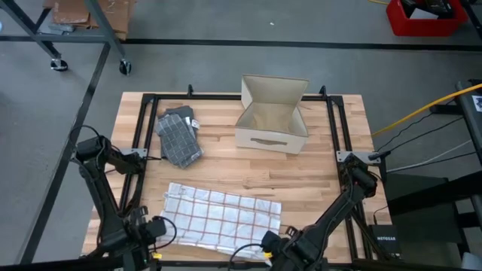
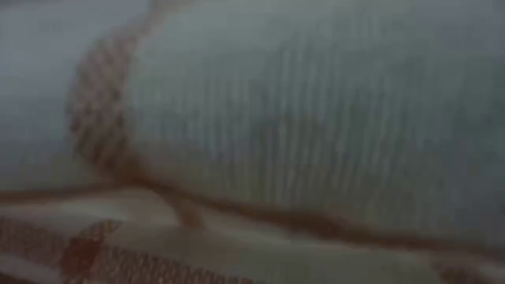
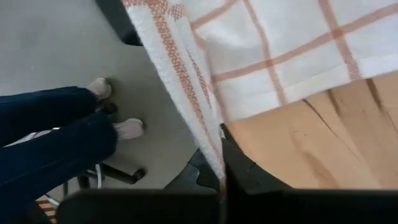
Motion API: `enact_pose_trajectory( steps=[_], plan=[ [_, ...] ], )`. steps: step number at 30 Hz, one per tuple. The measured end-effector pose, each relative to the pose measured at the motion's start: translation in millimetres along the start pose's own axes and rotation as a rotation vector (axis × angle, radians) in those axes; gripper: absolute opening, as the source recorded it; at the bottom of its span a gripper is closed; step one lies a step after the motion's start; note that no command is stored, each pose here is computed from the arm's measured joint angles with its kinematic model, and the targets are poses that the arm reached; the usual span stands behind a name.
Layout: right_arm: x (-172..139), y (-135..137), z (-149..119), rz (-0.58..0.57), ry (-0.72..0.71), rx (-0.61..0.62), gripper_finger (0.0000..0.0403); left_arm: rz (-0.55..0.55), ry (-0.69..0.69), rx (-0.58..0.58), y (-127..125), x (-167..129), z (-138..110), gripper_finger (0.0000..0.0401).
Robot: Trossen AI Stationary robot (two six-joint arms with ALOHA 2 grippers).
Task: Fold towel
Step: Fold the white towel
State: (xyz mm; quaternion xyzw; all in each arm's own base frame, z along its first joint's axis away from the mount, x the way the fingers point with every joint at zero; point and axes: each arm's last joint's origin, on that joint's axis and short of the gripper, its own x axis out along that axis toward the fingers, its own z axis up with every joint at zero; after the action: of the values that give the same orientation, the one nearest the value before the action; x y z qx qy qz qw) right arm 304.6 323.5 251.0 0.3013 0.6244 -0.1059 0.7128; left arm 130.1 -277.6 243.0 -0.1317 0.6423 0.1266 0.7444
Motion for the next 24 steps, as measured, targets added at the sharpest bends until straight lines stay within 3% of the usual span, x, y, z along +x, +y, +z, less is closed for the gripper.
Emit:
enact_pose_trajectory(
  steps=[11,24],
  plan=[
    [24.5,-24.4,15.1,-0.149,-0.013,0.030,0.0001,0.144,-0.042,-0.030,18.3,21.6,11.8,0.0000],
    [22.7,-42.6,46.6,-0.256,-0.012,-0.042,0.0001,0.243,-0.040,-0.070,34.7,42.6,19.9,0.0000]
  ],
)
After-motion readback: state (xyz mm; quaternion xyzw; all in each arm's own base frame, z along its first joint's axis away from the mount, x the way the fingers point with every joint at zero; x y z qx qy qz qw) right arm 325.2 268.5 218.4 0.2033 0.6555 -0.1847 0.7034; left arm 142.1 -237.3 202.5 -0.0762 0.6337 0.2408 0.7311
